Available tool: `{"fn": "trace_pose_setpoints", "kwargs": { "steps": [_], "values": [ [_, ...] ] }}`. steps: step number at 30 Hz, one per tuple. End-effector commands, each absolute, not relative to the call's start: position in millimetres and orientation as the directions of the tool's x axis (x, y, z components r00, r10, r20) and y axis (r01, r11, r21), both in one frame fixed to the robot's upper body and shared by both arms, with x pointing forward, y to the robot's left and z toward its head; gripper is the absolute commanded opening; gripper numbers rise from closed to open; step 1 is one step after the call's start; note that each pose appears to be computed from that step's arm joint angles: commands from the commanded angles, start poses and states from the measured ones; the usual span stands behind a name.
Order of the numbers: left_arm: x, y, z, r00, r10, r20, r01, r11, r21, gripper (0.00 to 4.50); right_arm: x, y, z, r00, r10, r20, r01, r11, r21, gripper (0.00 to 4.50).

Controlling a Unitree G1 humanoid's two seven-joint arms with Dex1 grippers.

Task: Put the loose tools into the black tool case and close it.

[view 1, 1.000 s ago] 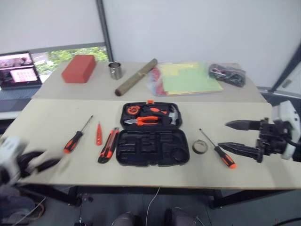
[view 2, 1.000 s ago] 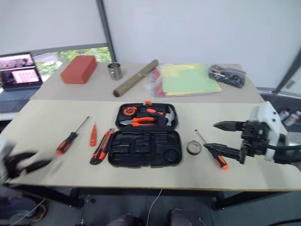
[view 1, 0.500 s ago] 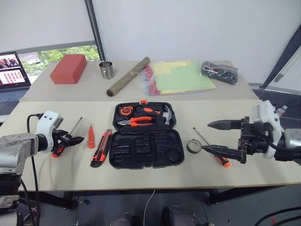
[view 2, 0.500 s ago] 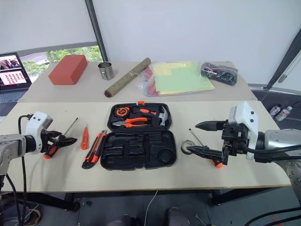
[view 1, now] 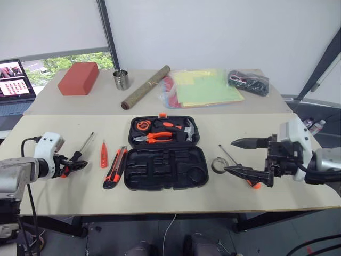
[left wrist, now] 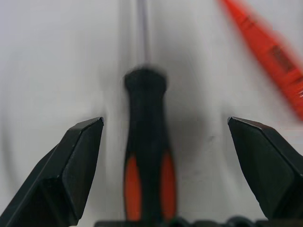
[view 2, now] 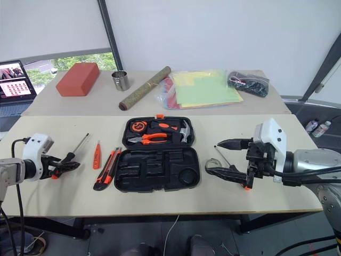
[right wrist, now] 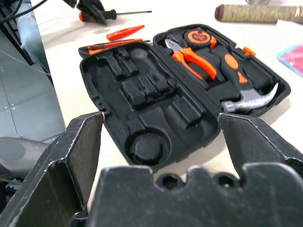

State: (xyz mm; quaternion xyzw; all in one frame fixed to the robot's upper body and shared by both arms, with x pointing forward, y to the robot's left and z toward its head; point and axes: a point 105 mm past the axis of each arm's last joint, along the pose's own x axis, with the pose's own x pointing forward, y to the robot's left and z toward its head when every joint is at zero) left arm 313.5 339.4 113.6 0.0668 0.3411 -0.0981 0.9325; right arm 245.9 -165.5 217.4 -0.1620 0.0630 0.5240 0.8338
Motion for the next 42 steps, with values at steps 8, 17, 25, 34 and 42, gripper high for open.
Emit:
{"fn": "trace_pose_setpoints", "kwargs": {
  "steps": [8, 17, 25, 34, 42],
  "values": [
    [326.3, 341.0, 116.3, 0.745, -0.165, -0.646, 0.294, 0.951, 0.095, 2.02, 240.1, -153.0, 225.2, 0.414, 0.873, -0.259, -0.900, 0.351, -0.257, 4.50],
    [338.5, 247.6, 225.6, 0.580, -0.697, -0.422, 0.809, 0.553, 0.198, 0.95, 233.9, -151.1, 224.9, 0.419, 0.862, -0.285, -0.892, 0.333, -0.305, 4.50],
    [343.8, 160.1, 204.4, 0.206, -0.793, -0.573, 0.967, 0.074, 0.246, 0.95, 229.3, -146.2, 220.2, 0.437, 0.849, -0.296, -0.883, 0.344, -0.319, 4.50],
    [367.1, 106.8, 172.9, 0.100, -0.769, -0.631, 0.963, -0.085, 0.256, 0.95, 236.6, -145.5, 213.6, 0.517, 0.815, -0.260, -0.840, 0.426, -0.336, 4.50],
    [385.6, 99.1, 158.7, 0.146, -0.724, -0.675, 0.960, -0.061, 0.273, 0.95, 236.8, -146.9, 213.0, 0.553, 0.800, -0.232, -0.818, 0.467, -0.337, 4.50]
  ]
}}
